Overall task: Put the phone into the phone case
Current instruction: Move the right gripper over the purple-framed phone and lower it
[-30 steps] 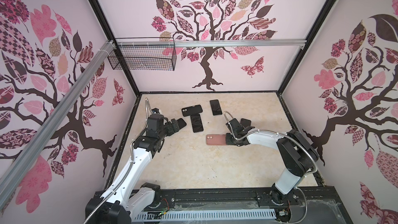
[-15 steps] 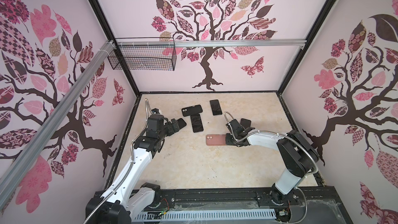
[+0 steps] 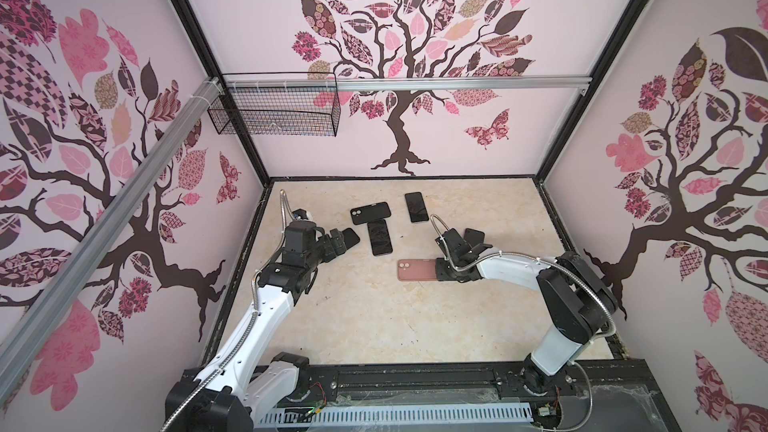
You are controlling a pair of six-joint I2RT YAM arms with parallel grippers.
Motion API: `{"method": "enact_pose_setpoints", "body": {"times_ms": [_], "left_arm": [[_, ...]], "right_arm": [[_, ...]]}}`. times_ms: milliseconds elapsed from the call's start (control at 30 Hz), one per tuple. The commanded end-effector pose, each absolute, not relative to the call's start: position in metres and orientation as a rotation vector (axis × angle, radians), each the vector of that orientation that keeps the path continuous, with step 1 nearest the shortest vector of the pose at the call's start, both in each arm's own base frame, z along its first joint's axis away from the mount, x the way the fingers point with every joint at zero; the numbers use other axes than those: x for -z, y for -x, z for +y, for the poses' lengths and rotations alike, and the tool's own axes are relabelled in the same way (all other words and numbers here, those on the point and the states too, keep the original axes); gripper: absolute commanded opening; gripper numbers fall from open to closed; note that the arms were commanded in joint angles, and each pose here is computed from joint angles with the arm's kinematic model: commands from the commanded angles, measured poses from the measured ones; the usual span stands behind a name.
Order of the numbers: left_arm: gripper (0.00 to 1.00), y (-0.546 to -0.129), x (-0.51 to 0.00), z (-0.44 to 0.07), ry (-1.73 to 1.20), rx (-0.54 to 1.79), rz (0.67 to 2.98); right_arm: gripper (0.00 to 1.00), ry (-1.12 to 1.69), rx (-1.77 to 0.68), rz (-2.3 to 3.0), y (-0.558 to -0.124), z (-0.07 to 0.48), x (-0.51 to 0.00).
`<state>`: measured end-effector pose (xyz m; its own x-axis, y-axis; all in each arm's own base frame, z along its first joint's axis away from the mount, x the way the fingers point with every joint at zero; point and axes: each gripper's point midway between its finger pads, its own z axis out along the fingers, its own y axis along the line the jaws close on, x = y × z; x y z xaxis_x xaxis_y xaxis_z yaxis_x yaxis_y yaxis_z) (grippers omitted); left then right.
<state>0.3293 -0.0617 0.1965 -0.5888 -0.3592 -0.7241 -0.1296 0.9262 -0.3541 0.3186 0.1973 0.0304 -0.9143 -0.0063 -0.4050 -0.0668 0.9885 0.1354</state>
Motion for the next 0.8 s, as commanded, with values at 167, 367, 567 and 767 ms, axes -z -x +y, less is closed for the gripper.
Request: {"method": "enact_pose_setpoints", "body": {"times_ms": [167,367,567,767], "left_arm": [[0.98,-0.327,-0.192,-0.064,0.341,0.347,2.204],[0.98,-0.325,-0.198,-0.065,0.332,0.355,2.205],[0.98,-0.321,-0.206,-0.065,0.319,0.358,2.194],[0.98,-0.319,-0.209,-0.069,0.295,0.382,2.198]], "right_arm": [[1.00,0.101,-0.063,2.541,-0.344,0.178,-0.103],[1.00,-0.013,0.016,2.501,-0.368,0.137,-0.106],[1.00,-0.149,-0.028,2.507,-0.384,0.105,-0.091],[1.00,-0.221,-0.045,2.546,-0.394,0.096,-0.068]]}}
